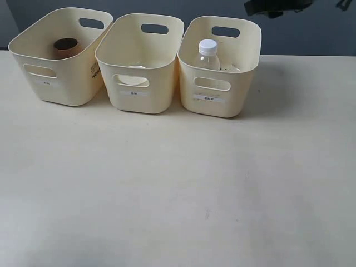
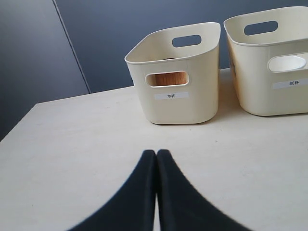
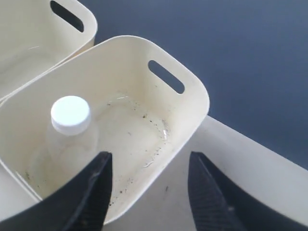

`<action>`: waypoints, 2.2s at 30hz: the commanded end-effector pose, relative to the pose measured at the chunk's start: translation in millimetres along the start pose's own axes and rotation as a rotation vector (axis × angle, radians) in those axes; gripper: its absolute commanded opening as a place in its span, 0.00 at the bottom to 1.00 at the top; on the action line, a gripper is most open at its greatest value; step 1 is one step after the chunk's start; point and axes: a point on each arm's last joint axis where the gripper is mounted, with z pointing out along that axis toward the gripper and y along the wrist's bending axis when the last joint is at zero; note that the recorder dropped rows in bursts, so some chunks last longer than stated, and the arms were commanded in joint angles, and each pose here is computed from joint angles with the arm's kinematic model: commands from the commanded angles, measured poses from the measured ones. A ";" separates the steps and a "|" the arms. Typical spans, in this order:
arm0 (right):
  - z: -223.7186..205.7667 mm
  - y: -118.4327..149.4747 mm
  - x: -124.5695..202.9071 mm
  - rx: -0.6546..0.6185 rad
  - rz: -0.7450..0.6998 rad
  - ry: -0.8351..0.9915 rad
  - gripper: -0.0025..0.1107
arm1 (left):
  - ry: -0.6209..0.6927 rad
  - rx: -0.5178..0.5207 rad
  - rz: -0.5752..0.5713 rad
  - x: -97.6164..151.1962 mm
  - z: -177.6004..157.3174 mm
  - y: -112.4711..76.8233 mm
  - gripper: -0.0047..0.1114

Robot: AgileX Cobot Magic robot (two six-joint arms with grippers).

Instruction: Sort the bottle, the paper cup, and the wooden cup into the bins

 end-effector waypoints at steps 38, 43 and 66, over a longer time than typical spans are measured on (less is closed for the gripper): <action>-168.6 36.7 72.5 -0.049 0.234 -0.238 0.44 | -0.004 0.001 -0.004 -1.7 -0.1 0.2 0.04; -173.3 37.4 72.3 -0.048 0.231 -0.251 0.44 | -0.004 0.001 -0.004 -1.7 -0.1 0.2 0.04; -243.9 74.9 219.3 0.204 0.309 -0.661 0.44 | -0.004 0.001 -0.004 -1.7 -0.1 0.2 0.04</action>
